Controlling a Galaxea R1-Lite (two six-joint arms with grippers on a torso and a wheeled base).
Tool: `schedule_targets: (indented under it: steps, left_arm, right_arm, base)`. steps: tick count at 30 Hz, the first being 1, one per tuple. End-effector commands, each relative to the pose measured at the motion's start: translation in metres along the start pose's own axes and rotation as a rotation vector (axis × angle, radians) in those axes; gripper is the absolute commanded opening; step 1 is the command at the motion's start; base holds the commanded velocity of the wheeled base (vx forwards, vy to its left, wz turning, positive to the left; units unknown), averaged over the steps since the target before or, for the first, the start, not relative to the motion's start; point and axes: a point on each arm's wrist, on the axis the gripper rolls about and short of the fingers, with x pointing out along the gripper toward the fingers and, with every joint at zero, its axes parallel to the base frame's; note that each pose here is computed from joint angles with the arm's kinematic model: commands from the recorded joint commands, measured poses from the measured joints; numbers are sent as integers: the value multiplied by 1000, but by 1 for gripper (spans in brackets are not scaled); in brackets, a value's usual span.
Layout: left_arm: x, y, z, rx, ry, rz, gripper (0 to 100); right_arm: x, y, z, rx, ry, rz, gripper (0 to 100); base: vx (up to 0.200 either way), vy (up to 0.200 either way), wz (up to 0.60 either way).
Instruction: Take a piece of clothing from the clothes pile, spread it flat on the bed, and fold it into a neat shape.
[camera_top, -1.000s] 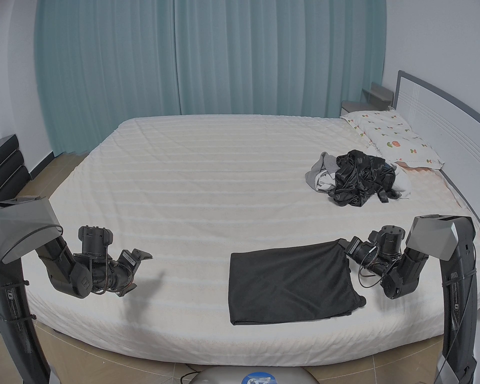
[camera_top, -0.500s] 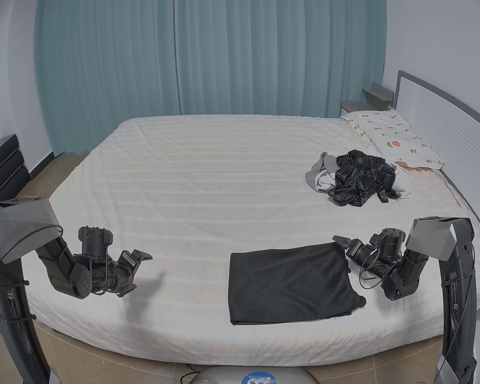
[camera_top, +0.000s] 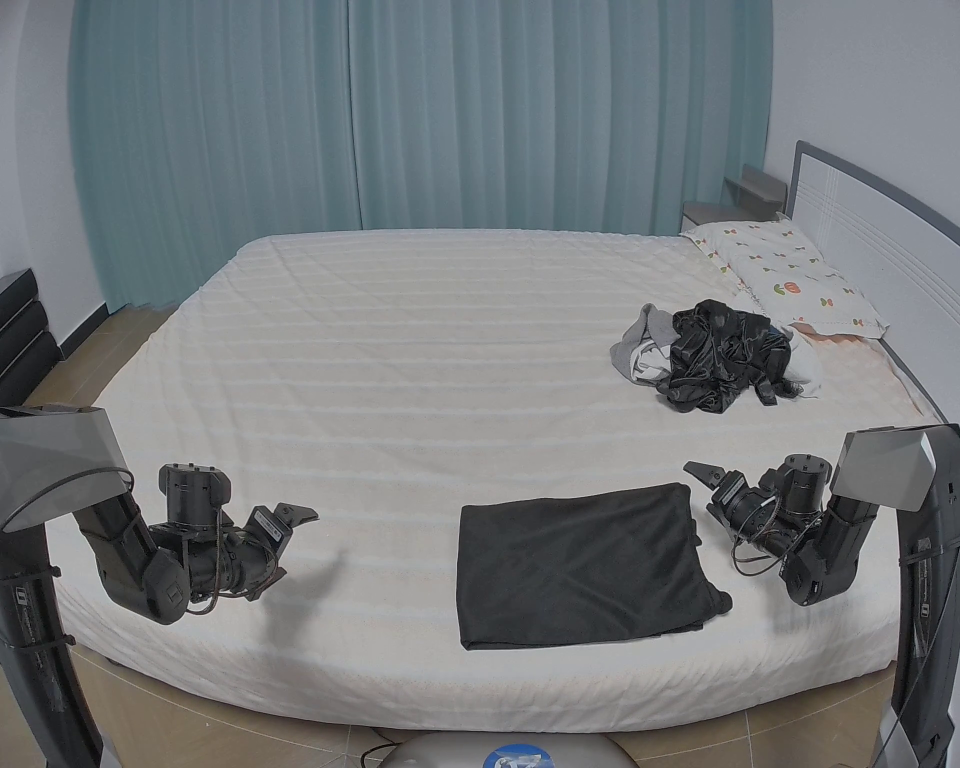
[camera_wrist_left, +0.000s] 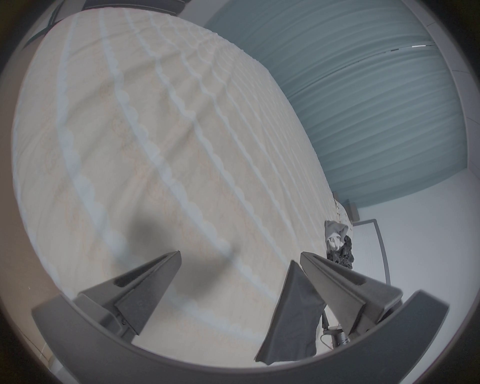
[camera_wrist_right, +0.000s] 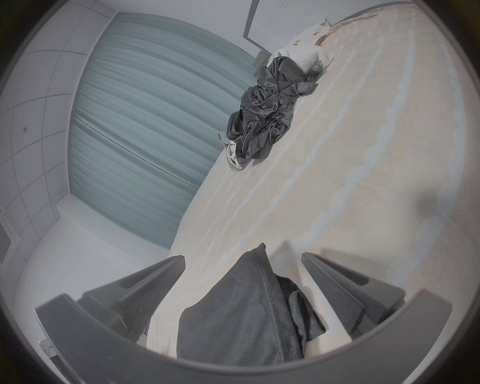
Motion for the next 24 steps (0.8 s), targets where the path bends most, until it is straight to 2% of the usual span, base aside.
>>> schedule_targets:
  steps: [1,3,11,15,24]
  left_arm:
    - [0,-2,-9,14,25,1,100]
    - [1,-2,-10,13,28,3,100]
    - [1,-4,-12,14,34,-5,100]
    - [5,-12,-20,5,56,-25,100]
    - [9,-23,-25,7,66,-55,100]
  right_arm:
    - [-1,0,0,1,3,-2,100]
    - [0,0,0,0,0,-2,100]
    - [1,-4,3,3,-11,-6,100]
    - [2,-4,4,3,-15,-3,100]
    - [2,-4,4,4,-18,-5,100]
  base:
    - [-200,0,0]
    - [-200,0,0]
    - [0,0,0]
    - [0,0,0]
    - [0,-200,0]
